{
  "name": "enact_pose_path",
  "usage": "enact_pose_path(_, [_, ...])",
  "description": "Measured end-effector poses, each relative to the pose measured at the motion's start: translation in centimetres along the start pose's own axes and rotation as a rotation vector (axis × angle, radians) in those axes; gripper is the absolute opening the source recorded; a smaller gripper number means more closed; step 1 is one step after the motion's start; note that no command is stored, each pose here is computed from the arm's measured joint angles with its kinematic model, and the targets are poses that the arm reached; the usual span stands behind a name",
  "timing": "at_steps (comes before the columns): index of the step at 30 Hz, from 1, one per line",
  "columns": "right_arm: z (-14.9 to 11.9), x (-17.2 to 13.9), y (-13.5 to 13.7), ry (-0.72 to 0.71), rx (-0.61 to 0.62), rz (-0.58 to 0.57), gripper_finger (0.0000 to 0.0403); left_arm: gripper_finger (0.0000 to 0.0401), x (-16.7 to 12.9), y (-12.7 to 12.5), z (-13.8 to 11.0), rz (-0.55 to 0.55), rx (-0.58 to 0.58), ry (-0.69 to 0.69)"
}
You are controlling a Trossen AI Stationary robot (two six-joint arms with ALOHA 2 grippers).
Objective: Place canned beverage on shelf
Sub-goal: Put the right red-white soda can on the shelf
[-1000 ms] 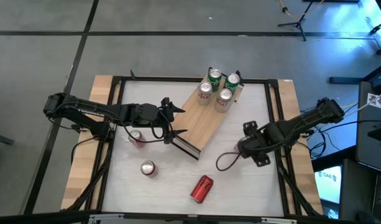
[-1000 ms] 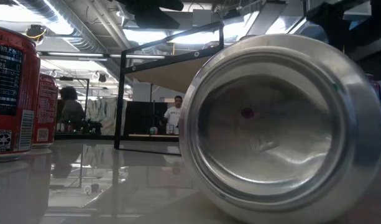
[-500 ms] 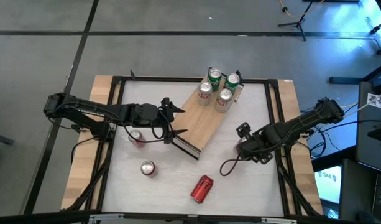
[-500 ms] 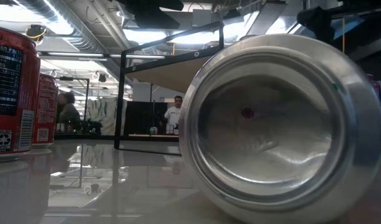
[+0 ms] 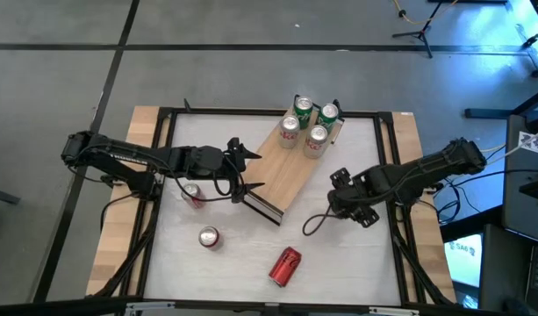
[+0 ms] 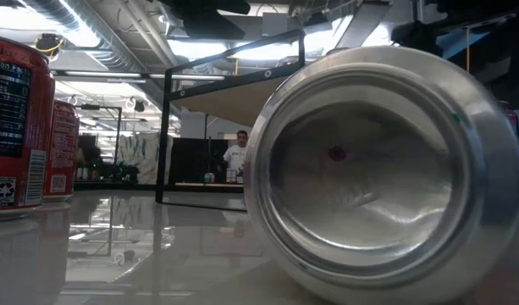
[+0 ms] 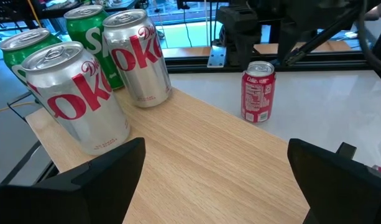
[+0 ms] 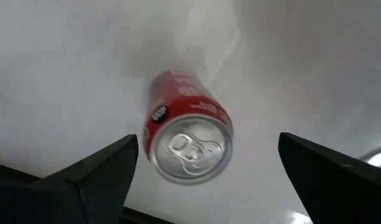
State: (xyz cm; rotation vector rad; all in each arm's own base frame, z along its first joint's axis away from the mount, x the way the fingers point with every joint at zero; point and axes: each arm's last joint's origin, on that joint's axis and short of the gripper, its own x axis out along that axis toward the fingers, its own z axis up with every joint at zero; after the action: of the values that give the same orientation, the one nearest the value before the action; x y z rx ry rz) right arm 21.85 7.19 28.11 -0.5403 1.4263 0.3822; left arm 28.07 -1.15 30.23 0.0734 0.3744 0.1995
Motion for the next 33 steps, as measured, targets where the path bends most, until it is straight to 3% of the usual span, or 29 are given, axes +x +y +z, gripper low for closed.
enact_pose_path(10, [0.2, 0.2, -0.1, -0.031, 0.008, 0.038, 0.0383, 0.0384, 0.0, 0.0, 0.0, 0.0, 0.001, 0.0])
enact_pose_path(24, [-0.7, 4.6, 0.6, 0.018, 0.007, 0.049, 0.0381, 0.0384, 0.0, 0.0, 0.0, 0.001, 0.002, 0.0])
enact_pose_path(28, [-0.7, 4.6, 0.6, 0.018, 0.01, 0.048, 0.0356, 0.0384, 0.0, 0.0, 0.0, 0.001, 0.002, 0.0])
enact_pose_path(33, [-0.7, 4.6, 0.6, 0.017, 0.012, 0.049, 0.0294, 0.0384, 0.0, 0.0, 0.0, 0.001, 0.002, 0.0])
